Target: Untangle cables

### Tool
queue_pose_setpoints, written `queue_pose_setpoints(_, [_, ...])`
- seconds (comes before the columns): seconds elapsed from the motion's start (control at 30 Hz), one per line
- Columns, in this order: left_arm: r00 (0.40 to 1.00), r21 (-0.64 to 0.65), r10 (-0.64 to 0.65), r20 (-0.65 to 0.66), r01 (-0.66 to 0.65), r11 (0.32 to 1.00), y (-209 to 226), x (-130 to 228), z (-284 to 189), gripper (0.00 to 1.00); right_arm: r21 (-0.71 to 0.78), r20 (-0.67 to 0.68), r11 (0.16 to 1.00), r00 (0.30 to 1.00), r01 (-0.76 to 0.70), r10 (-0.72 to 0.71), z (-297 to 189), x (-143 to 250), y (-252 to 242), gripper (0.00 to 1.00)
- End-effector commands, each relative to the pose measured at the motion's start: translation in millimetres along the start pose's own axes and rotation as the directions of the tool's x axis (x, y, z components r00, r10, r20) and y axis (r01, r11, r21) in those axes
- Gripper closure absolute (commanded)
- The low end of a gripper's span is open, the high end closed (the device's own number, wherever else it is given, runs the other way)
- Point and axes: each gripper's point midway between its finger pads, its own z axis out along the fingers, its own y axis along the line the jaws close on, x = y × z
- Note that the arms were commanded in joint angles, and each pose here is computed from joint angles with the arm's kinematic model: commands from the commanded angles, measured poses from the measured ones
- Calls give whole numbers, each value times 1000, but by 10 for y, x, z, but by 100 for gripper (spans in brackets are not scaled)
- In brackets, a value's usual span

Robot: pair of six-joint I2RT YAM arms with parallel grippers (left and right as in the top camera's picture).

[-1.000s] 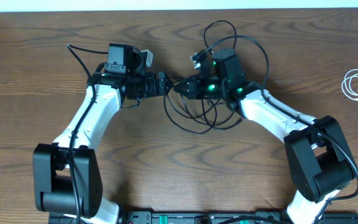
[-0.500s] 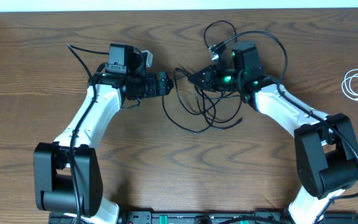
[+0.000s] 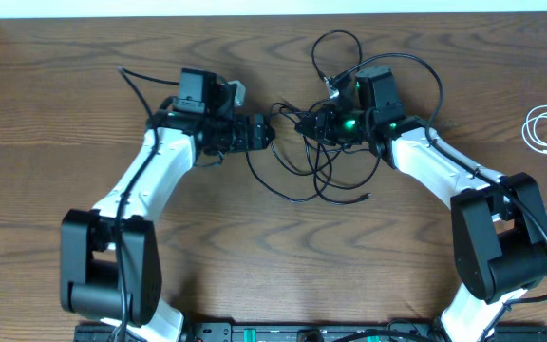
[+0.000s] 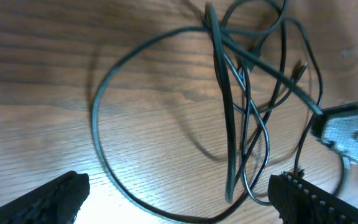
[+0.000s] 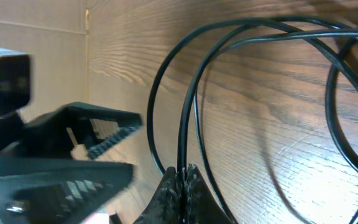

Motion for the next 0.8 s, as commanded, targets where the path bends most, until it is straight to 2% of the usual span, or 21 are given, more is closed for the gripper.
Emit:
queue_pose_setpoints(0.0, [999,-11,-3,-44,2,1000,28,100,182,2,-72,-23,996,998,58,-60,-55,29,199,99])
queue_pose_setpoints(0.03, [999,-12,-9,-50,8,1000,29,113,216,1,-88,-32,994,997,69,-72,-58,47,227,99])
queue_pose_setpoints(0.07, [999,-11,-12,-52,11,1000,34,114,237,6,-101,-40,992,996,76,-80,-62,63,248,99])
queue_pose_setpoints(0.1, [999,-11,-11,-53,11,1000,38,115,253,15,-110,-47,991,995,81,-87,-66,75,260,99])
queue_pose_setpoints(0.13, [999,-11,-11,-52,10,1000,41,113,259,29,-113,-47,989,994,91,-97,-66,79,263,99])
queue_pose_setpoints(0.2, [999,-11,-10,-50,10,1000,43,108,260,41,-112,-49,988,993,102,-108,-65,85,259,99])
queue_pose_setpoints(0.47, [999,-22,-7,-41,6,1000,60,88,262,41,-150,-47,980,989,130,-139,-149,102,427,99])
queue_pose_setpoints(0.77, [999,-44,-15,-28,14,999,73,67,277,41,-191,34,947,966,259,-257,-451,82,896,99])
